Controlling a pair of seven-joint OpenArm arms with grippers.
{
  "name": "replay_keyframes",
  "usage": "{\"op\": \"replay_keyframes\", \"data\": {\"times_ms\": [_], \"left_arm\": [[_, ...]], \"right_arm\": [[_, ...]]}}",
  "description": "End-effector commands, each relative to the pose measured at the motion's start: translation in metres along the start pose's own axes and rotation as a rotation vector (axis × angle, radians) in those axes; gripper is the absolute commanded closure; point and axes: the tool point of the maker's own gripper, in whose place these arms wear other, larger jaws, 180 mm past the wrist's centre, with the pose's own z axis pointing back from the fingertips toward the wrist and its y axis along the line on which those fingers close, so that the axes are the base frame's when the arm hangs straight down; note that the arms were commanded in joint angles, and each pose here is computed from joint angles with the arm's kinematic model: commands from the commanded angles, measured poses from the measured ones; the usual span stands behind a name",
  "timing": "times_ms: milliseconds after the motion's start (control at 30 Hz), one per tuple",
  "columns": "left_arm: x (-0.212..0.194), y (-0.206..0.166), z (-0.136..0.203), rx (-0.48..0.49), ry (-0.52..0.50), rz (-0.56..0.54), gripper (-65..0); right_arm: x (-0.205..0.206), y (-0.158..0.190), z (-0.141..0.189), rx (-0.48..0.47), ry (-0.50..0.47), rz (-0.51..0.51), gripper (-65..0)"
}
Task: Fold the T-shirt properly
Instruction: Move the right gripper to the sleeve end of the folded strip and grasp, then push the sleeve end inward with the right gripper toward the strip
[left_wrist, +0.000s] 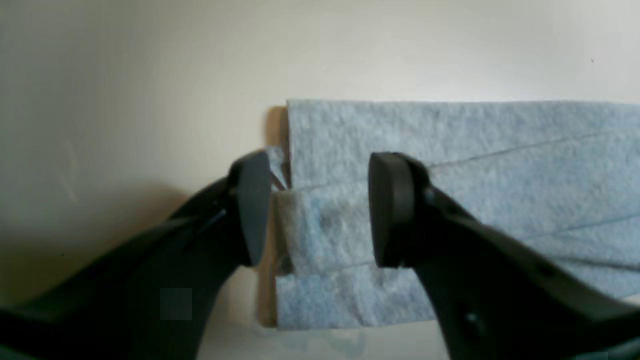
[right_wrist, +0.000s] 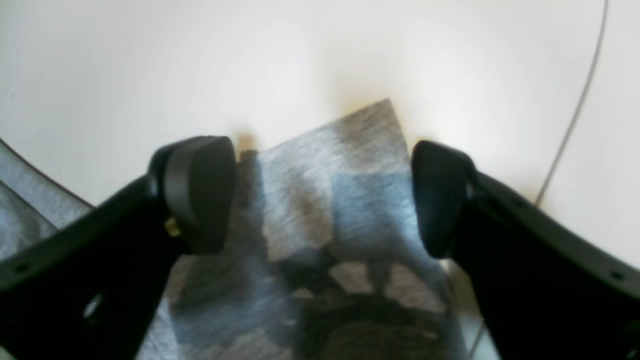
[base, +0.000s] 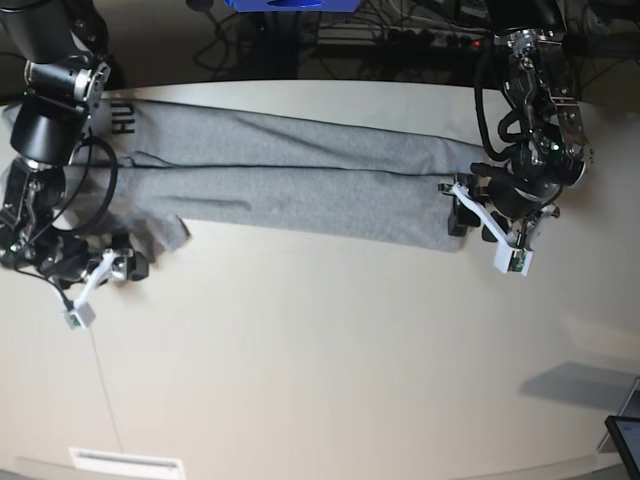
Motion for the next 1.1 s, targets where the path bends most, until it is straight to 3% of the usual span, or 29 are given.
{"op": "replay_keyframes", "data": {"times_ms": [0, 267, 467, 700, 1067], "left_arm": [[0.013, 0.003, 0.004, 0.010, -0.047, -0.014, -31.1], [0.017, 0.004, 0.004, 0.011, -0.055, -0.015, -31.1], [0.017, 0.002, 0.004, 0.006, -0.054, -0.018, -31.1], [0.017, 0.002, 0.003, 0.008, -0.053, -0.017, -31.1], [0.024, 0.004, 0.004, 0.011, -0.069, -0.017, -31.1]], "right_arm": [[-0.003, -0.001, 0.001, -0.009, 0.034, 0.009, -45.4], [-0.006, -0.002, 0.001, -0.010, 0.047, 0.009, -28.6], [-0.006, -0.002, 0.001, -0.010, 0.046, 0.008, -0.1], [0.007, -0.001, 0.006, -0.020, 0.010, 0.028, -0.1], [0.027, 0.017, 0.053, -0.093, -0.049, 0.166, -0.1]]}}
